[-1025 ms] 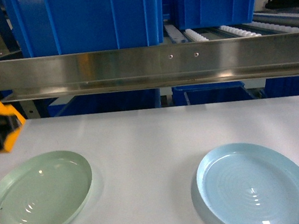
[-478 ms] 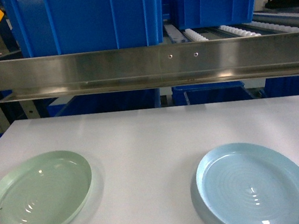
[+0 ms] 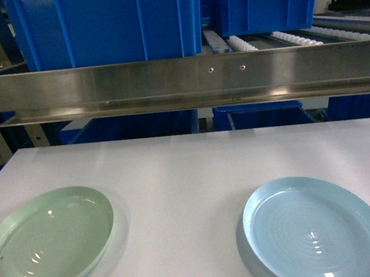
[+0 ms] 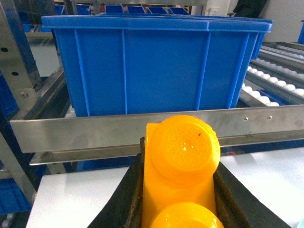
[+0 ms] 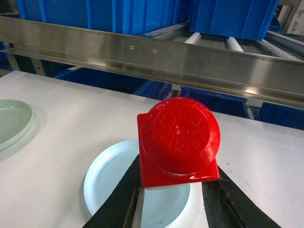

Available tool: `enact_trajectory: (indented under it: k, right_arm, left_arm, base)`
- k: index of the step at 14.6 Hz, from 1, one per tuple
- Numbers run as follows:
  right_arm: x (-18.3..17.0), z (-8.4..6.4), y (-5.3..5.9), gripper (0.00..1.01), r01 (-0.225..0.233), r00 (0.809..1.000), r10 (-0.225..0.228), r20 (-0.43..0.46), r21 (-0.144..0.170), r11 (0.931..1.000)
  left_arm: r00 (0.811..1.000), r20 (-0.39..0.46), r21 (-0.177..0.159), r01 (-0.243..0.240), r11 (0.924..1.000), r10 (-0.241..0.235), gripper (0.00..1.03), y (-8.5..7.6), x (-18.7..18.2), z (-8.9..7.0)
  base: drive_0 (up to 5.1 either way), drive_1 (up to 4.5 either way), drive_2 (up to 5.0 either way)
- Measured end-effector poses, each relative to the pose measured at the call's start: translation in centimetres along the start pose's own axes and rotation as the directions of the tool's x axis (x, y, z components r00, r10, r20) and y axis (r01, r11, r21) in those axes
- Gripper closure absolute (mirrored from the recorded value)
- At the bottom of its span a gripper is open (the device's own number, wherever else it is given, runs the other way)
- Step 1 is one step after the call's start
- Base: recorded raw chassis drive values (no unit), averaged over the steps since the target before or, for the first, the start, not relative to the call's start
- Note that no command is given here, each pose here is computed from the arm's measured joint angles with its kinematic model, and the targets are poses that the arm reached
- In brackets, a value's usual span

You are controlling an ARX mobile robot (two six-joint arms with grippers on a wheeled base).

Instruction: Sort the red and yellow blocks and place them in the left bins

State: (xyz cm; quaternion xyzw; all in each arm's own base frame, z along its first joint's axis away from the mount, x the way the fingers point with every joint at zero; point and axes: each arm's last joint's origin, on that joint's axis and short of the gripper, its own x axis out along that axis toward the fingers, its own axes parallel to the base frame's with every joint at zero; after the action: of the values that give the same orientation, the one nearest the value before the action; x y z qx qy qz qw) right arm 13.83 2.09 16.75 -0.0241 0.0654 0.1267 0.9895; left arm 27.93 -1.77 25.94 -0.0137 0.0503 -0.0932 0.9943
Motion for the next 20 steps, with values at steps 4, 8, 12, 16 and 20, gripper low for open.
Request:
enact_trajectory:
  k: [4, 8, 12, 16, 20]
  right_arm:
    - [0.0, -0.01, -0.01, 0.73, 0.003, 1.0, -0.003, -0.001, 0.0, 1.0]
    - [0.0, 0.0, 0.0, 0.73, 0.002, 1.0, -0.002, 0.0, 0.0, 1.0]
    - [0.0, 0.01, -0.01, 0.73, 0.003, 1.0, -0.003, 0.0, 0.0, 1.0]
    - [0.0, 0.03, -0.01, 0.73, 0.003, 1.0, -0.003, 0.001, 0.0, 1.0]
    - [0.01, 0.02, -0.01, 0.73, 0.003, 1.0, -0.003, 0.0, 0.0, 1.0]
  left_arm:
    - [1.0, 0.002, 0.003, 0.011, 0.9999, -0.011, 0.76, -0.19, 0.02, 0.02]
    - [1.0, -0.001, 0.003, 0.0, 1.0, 0.0, 0.76, 0.0, 0.0, -0.01]
    - [1.0, -0.001, 0.003, 0.0, 1.0, 0.0, 0.76, 0.0, 0.0, -0.01]
    - [1.0, 0.001, 0.004, 0.0, 1.0, 0.0, 0.76, 0.0, 0.0, 0.01]
    - [1.0, -0.001, 0.003, 0.0, 1.0, 0.0, 0.76, 0.0, 0.0, -0.01]
  base:
    - [-1.3, 0.61, 0.6]
    - [-4.8, 2.62, 2.6]
    - [-5.0, 2.44, 2.4]
    - [-5.0, 2.5, 2.5]
    - [-5.0, 2.44, 2.4]
